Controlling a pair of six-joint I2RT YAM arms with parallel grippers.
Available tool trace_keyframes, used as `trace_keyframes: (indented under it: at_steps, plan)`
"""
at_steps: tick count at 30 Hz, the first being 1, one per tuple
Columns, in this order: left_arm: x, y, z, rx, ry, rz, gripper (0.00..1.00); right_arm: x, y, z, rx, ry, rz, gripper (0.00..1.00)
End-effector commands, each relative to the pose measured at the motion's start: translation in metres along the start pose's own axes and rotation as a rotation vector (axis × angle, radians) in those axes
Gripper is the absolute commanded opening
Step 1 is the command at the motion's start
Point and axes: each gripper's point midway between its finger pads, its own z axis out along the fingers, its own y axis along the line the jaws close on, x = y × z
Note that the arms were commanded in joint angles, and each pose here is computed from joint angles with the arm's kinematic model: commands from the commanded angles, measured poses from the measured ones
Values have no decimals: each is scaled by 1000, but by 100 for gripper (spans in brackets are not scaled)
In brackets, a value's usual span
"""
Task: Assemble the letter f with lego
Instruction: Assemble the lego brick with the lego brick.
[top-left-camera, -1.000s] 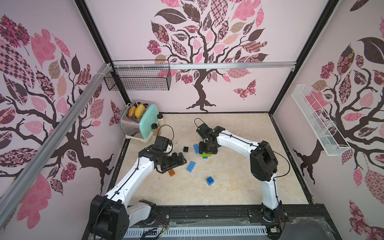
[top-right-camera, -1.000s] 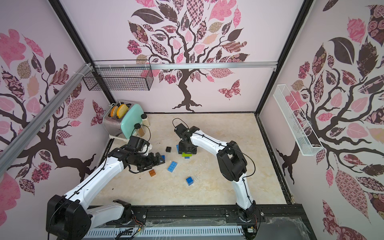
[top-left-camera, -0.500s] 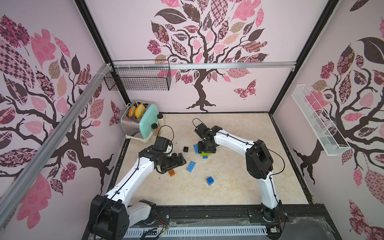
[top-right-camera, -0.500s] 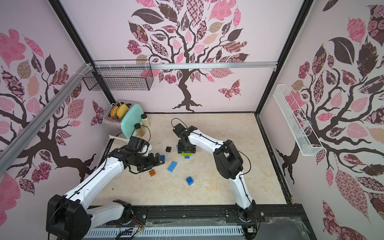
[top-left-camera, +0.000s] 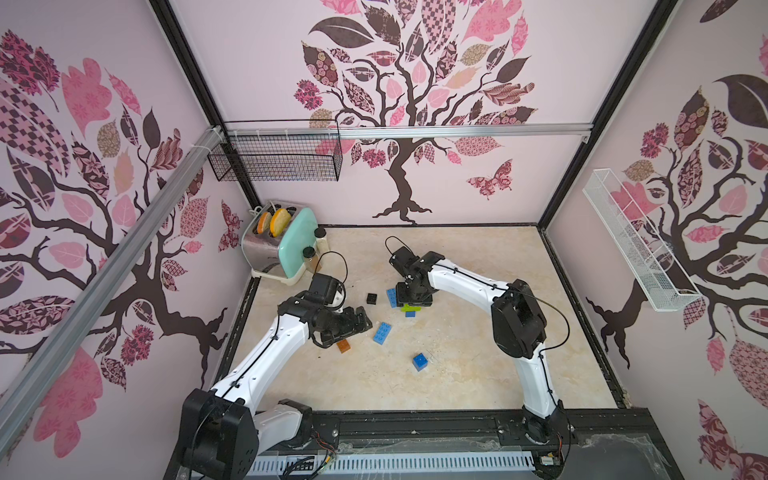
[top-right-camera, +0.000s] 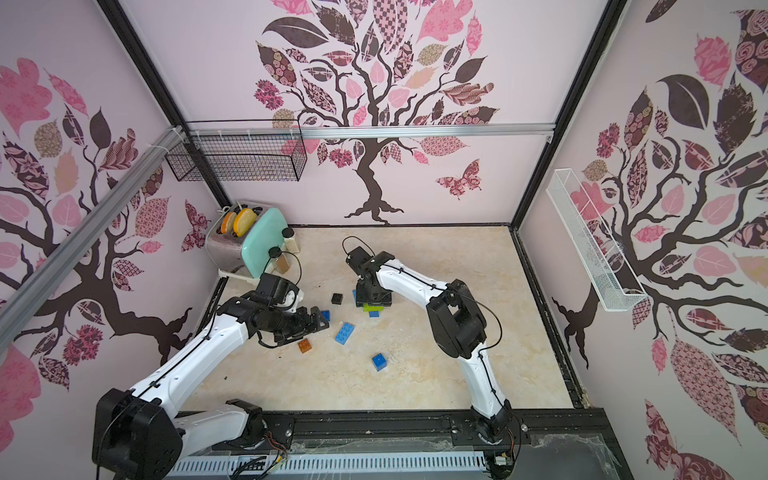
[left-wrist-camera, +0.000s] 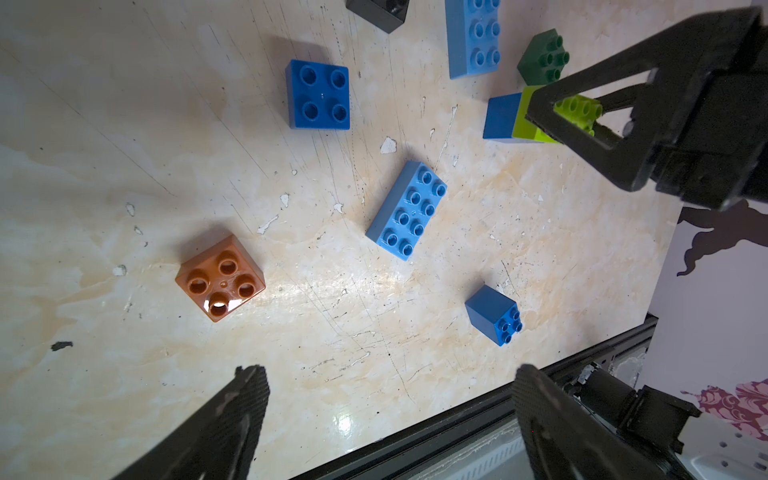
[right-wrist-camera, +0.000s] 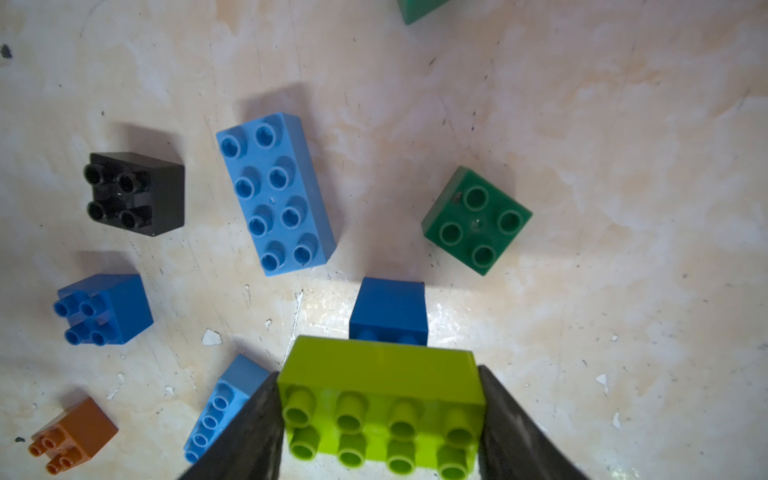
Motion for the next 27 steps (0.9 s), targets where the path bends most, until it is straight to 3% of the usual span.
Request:
trace_keyframes:
  at_steps: [1, 27]
  plan:
    - [-1, 4, 2, -10, -6, 8, 96, -7, 2, 2, 1, -11, -5, 60]
    - [-1, 6, 4, -16, -2, 2, 95, 3, -11, 22, 36, 26, -3, 60]
